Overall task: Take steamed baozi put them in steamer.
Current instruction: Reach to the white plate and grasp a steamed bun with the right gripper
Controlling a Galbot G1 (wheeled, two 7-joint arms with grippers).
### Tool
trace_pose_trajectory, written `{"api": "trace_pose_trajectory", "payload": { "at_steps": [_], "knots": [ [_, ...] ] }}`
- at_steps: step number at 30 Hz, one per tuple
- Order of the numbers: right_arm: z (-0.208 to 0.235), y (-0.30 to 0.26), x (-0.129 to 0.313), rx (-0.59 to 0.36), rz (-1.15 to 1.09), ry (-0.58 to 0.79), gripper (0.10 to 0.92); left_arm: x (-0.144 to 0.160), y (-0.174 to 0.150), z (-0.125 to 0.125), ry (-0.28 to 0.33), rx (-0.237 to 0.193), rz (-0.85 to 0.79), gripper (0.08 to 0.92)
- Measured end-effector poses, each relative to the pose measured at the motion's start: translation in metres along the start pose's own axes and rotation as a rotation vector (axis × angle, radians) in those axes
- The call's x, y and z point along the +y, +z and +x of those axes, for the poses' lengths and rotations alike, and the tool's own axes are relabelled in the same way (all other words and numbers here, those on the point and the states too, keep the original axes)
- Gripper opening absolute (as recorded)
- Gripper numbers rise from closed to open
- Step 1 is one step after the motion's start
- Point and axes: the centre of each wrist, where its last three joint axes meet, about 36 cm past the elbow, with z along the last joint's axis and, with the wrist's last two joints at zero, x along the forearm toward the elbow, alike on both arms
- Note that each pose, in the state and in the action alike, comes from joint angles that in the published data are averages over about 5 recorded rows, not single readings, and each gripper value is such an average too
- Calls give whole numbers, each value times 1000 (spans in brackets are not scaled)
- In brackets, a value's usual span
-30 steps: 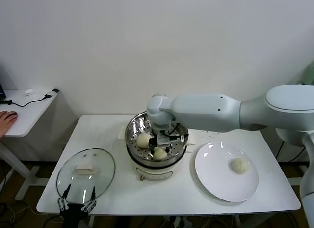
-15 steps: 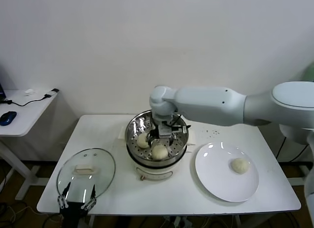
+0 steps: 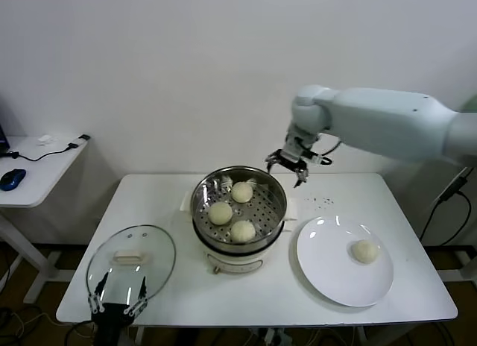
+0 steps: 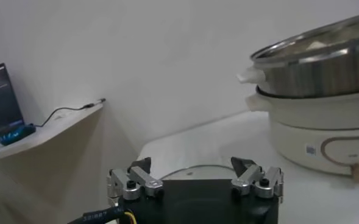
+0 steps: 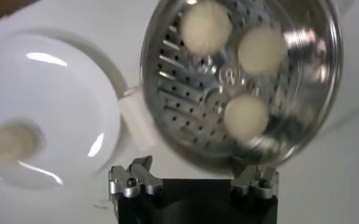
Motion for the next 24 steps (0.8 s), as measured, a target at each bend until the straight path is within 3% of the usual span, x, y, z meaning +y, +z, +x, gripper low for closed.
{"api": "trace_pose_trajectory", "payload": {
  "at_steps": [10, 24],
  "knots": [
    [-34, 65, 117, -7, -523, -48, 823, 1, 0, 3, 1, -6, 5, 823],
    [-118, 88, 214, 34, -740, -176, 823, 1, 5, 11, 0, 12, -10, 823]
  ]
}}
